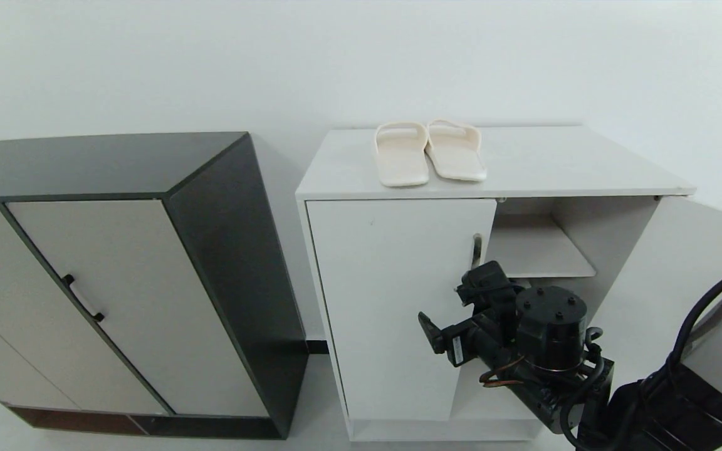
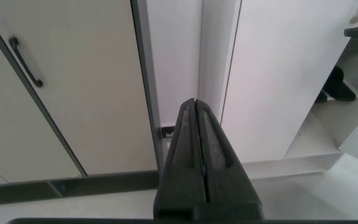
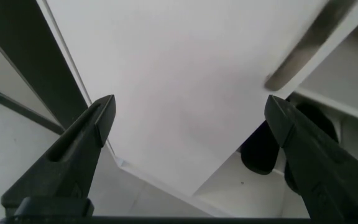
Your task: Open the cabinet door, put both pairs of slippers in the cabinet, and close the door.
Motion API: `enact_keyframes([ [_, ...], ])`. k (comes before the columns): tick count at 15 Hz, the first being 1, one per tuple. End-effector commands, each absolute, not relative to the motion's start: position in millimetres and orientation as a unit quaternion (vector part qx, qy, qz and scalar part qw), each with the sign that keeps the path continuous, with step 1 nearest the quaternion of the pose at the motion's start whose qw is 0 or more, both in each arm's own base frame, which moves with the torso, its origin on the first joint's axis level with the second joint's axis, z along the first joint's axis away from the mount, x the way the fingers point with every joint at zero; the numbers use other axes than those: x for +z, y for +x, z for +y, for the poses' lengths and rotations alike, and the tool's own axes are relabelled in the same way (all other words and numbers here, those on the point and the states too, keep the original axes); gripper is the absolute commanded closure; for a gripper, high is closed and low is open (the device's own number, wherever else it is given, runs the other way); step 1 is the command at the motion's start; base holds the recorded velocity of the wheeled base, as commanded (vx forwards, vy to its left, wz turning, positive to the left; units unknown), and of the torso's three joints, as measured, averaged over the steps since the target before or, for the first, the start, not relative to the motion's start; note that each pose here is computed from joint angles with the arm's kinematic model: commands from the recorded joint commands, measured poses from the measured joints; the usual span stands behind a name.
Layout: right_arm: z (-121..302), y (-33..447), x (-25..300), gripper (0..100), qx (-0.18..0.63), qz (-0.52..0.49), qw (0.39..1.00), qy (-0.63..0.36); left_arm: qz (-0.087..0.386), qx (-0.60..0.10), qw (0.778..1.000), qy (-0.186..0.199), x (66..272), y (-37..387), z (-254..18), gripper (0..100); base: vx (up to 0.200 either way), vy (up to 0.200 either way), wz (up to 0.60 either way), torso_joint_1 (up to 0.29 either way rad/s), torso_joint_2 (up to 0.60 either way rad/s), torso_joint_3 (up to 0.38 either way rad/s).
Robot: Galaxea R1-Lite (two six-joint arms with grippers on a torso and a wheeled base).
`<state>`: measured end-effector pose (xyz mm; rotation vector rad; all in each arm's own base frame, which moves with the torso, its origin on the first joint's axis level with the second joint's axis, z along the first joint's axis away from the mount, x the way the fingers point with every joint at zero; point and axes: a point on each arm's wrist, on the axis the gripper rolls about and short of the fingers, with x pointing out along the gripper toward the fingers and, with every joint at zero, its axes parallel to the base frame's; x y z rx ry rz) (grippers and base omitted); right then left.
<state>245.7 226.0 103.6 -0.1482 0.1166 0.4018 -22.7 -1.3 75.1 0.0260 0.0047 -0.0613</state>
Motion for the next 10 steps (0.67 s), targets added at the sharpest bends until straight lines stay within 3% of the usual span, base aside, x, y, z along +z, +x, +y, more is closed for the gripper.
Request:
enact_keyframes([
  [1,226.3,245.7,102.8,0,0.2,0.059,0.975,-0.074,0.003,-0.031,0.999,0.013,75.0,-22.7,-1.3,100,0.0,0.0,0.0,0.168,-0.5,-0.315],
  [10,227.0,245.0,102.8,0,0.201,0.059,0.975,-0.074,0.003,-0.031,0.999,0.013,75.0,-22.7,-1.3,100,0.0,0.0,0.0,0.21,-0.52,-0.311],
])
